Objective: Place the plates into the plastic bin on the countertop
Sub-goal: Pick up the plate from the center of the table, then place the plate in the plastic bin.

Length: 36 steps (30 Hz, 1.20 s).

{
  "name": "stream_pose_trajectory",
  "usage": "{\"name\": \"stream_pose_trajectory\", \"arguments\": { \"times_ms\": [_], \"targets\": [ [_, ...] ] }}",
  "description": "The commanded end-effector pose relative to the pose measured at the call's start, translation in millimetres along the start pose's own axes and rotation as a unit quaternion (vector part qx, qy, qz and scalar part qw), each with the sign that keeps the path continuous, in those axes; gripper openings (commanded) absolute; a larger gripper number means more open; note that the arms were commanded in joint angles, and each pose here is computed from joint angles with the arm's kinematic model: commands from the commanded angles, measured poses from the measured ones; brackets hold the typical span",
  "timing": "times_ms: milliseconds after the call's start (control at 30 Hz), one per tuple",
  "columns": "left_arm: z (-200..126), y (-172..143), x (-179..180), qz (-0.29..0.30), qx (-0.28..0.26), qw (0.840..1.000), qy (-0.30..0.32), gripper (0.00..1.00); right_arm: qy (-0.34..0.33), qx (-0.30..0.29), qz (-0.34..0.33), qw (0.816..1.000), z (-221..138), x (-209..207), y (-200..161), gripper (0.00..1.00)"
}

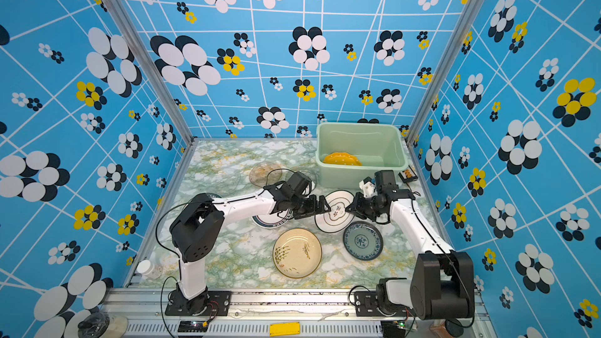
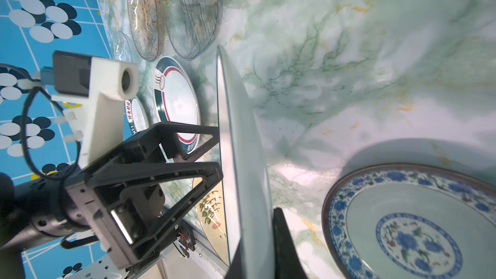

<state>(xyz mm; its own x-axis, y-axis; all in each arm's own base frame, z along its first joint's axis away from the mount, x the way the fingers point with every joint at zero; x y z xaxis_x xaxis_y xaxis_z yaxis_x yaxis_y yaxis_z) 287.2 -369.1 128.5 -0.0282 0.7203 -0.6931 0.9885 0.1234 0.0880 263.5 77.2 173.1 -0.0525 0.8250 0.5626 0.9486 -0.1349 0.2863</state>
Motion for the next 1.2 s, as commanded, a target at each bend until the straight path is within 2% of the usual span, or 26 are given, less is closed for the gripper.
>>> {"name": "stream_pose_trajectory", "arguments": {
  "times_ms": [0, 133, 233, 333, 467, 600, 700, 800, 900, 1167],
  "targets": [
    [-21.8, -1.2, -7.1, 0.025, -0.029, 0.999, -0.007, 0.99, -0.021, -0.001, -0.012, 1.0, -28.6, 13.1, -5.3, 0.0],
    [-51.6, 0.0, -15.5, 0.06, -0.071, 0.996, -0.011, 0.99, -0.036, -0.02, -0.026, 0.999, -57.4, 27.8, -0.3, 0.0],
    [-89.8, 2.5, -29.0, 0.121, -0.131, 0.984, -0.014, 0.99, -0.04, -0.039, -0.039, 0.998, -82.2, 44.1, 9.6, 0.0],
    [-132.2, 3.8, -41.1, 0.184, -0.187, 0.965, -0.011, 0.99, -0.036, -0.073, -0.051, 0.995, -108.7, 63.8, 26.9, 0.0],
    [-183.4, -2.3, -50.9, 0.272, -0.24, 0.932, 0.0, 0.99, -0.025, -0.131, -0.057, 0.989, -137.9, 88.5, 59.3, 0.0],
    [-225.0, -12.6, -48.0, 0.343, -0.276, 0.897, 0.029, 0.99, -0.007, -0.198, -0.054, 0.979, -159.7, 110.0, 99.3, 0.0],
    [-244.2, -20.9, -45.4, 0.38, -0.282, 0.88, 0.04, 0.99, -0.012, -0.229, -0.047, 0.972, -162.5, 113.5, 129.5, 0.0],
    [-251.3, -27.2, -41.2, 0.396, -0.277, 0.874, 0.046, 0.99, -0.033, -0.243, -0.038, 0.969, -157.9, 109.4, 156.9, 0.0],
    [-250.1, -30.0, -38.3, 0.398, -0.27, 0.876, 0.045, 0.99, -0.055, -0.248, -0.032, 0.967, -148.1, 101.7, 182.1, 0.0],
    [-227.7, -24.8, -48.3, 0.406, -0.237, 0.882, 0.029, 0.99, -0.102, -0.238, -0.03, 0.965, -111.6, 71.4, 240.3, 0.0]
  ]
}}
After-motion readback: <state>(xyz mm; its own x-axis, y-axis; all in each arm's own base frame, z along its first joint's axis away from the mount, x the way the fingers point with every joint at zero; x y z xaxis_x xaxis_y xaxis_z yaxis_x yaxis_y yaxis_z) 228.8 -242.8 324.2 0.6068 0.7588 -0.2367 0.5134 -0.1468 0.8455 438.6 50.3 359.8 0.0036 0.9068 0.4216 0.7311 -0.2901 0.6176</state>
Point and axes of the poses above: each gripper's point midway between its finger pads, its own z axis out along the fingers, its own x axis along the line the jaws close on, y = z × x, the point moved 5 cm from there along -z, back along the fingers, and after that the axes turned 10 degrees about -z, right-handed, at the moved point
